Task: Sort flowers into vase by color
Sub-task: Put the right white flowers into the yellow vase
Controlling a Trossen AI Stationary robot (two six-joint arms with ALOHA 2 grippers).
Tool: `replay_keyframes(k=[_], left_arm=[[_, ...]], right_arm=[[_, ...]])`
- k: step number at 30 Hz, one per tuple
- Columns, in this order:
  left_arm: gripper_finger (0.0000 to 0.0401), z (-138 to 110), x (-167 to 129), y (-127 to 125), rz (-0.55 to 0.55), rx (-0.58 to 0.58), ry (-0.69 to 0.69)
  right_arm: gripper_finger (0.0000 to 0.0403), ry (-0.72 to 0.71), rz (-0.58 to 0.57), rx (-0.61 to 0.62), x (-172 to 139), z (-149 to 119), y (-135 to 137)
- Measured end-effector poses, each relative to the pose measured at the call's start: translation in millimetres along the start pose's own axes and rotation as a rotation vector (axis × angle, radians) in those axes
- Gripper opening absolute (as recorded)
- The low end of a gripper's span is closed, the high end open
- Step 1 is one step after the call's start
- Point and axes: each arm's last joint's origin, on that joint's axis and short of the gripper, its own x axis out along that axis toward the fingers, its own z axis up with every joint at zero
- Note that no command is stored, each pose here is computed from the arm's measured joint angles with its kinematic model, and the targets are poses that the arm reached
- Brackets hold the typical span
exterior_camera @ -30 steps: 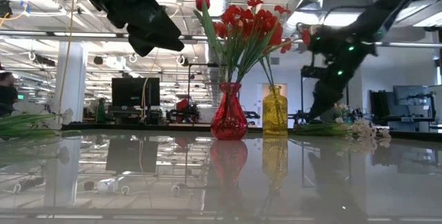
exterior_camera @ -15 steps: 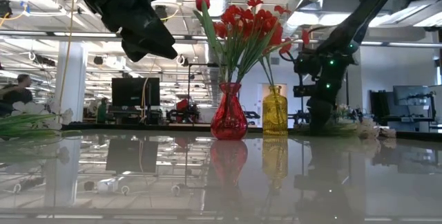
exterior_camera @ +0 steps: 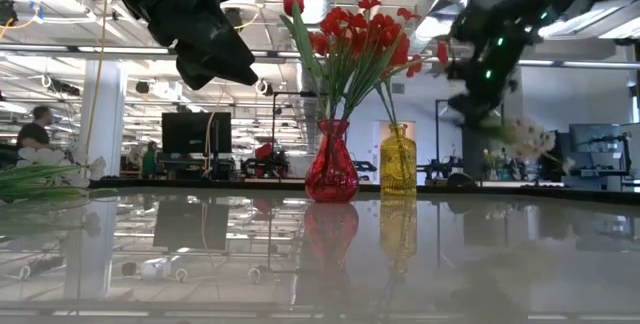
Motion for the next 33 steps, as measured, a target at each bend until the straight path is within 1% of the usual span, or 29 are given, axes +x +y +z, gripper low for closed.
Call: replay_keyframes(k=[2, 4, 6, 7, 10, 13, 17, 20, 22, 25, 26, 28, 31, 33], left_arm=[[0.0125, 0.0, 0.0, -0.1, -0.003, -0.007, 0.001], [0.0125, -0.1, -0.1, -0.5, -0.016, -0.017, 0.006], [0.0125, -0.4, -0.1, -1.1, -0.036, -0.020, 0.015], [0.0125, -0.6, -0.1, -1.4, -0.045, -0.020, 0.020], [0.0125, -1.7, -0.5, -4.7, -0.059, -0.019, 0.023], [0.0125, -2.7, -1.3, -10.5, -0.082, -0.012, 0.016], [0.0125, -4.0, -2.7, -22.0, -0.128, -0.006, -0.008], [0.0125, -7.3, 2.2, -32.2, -0.169, -0.014, -0.024], [0.0125, -9.6, 9.8, -38.7, -0.183, -0.040, -0.054], [0.0125, -16.4, 27.3, -44.3, -0.153, -0.097, -0.103], [0.0125, -19.9, 35.5, -44.4, -0.146, -0.117, -0.110], [0.0125, -27.3, 49.9, -44.4, -0.159, -0.148, -0.103], [0.0125, -38.8, 70.2, -46.3, -0.239, -0.183, -0.086], [0.0125, -47.0, 83.0, -46.8, -0.289, -0.217, -0.081]], right_arm=[[0.0026, -0.095, -0.046, 0.041, -20.8, 5.5, -10.8], [0.0026, -0.210, -0.066, 0.063, -44.3, 10.6, -18.6], [0.0026, -0.319, -0.058, 0.060, -69.3, 12.2, -24.1], [0.0029, -0.384, -0.030, 0.046, -82.8, 12.6, -25.0], [0.0036, -0.571, 0.099, -0.025, -121.3, 9.8, -21.0], [0.0034, -0.751, 0.282, -0.126, -155.8, 2.8, -11.7], [0.0031, -0.915, 0.514, -0.292, -189.3, -10.3, 5.2], [0.0032, -0.985, 0.637, -0.462, -206.0, -20.7, 24.8], [0.0031, -1.022, 0.708, -0.587, -214.0, -28.4, 41.4], [0.0031, -1.040, 0.762, -0.778, -224.7, -42.0, 67.6], [0.0031, -1.027, 0.762, -0.831, -228.2, -48.1, 75.6], [0.0031, -1.000, 0.722, -0.902, -236.4, -59.9, 90.0], [0.0030, -0.943, 0.654, -1.054, -246.7, -85.6, 110.7], [0.0030, -0.926, 0.634, -1.170, -253.3, -104.6, 125.4]])
